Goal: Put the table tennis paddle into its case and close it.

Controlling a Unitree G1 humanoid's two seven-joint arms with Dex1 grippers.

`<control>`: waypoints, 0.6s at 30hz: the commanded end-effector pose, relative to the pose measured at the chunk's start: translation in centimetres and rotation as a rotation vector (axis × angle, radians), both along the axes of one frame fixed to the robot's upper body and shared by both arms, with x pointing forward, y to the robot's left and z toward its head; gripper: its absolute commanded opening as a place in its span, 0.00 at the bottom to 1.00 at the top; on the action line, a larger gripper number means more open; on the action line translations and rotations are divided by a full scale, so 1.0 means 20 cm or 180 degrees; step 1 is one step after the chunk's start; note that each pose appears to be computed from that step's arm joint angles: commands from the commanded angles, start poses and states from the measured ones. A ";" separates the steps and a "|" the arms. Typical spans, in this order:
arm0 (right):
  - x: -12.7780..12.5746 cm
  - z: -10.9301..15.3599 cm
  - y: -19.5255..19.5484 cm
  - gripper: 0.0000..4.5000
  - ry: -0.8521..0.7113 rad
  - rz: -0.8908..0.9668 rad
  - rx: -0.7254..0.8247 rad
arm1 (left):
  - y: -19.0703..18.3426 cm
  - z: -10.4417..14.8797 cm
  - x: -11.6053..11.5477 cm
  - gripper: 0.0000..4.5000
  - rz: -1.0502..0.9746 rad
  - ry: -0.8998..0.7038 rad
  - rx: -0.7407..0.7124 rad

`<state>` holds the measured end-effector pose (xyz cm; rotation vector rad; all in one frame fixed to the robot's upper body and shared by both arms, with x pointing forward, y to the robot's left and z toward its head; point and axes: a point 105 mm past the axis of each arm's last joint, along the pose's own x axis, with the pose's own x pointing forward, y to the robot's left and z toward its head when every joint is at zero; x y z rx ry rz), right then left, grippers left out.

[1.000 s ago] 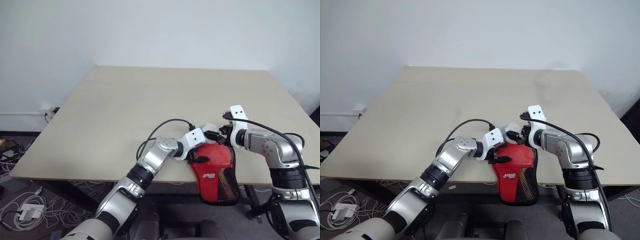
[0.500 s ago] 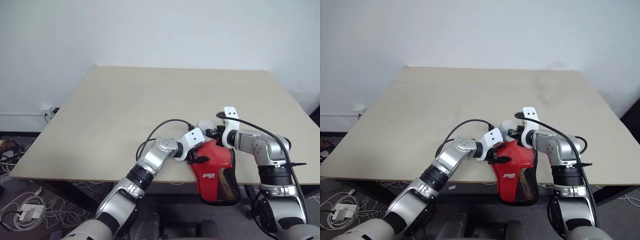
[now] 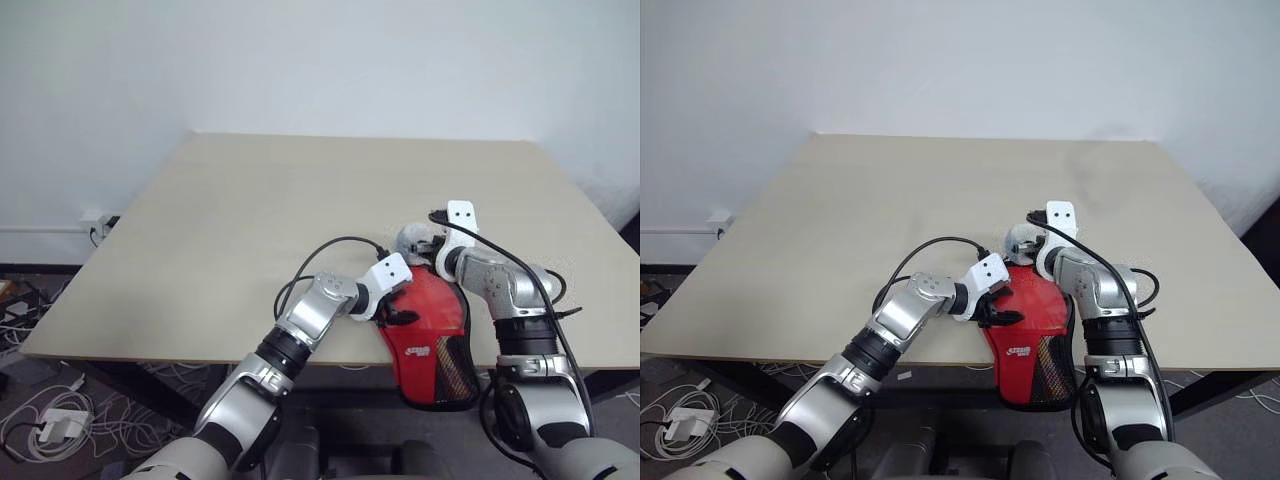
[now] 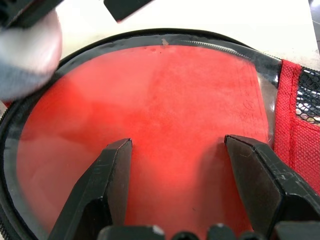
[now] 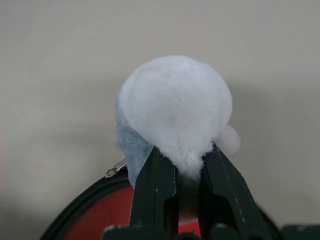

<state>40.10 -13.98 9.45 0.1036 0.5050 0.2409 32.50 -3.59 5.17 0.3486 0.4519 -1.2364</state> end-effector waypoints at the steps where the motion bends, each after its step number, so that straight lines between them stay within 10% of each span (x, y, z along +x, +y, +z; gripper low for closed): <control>1: 0.08 0.15 -0.16 0.02 -0.0373 -0.0452 -0.0166 | 0.07 -0.14 -0.03 0.69 0.0139 0.0309 0.0287; 18: -0.25 0.25 -0.63 0.01 0.0105 -0.0058 -0.0557 | 0.07 -0.16 -0.02 0.69 0.0194 0.0382 0.0294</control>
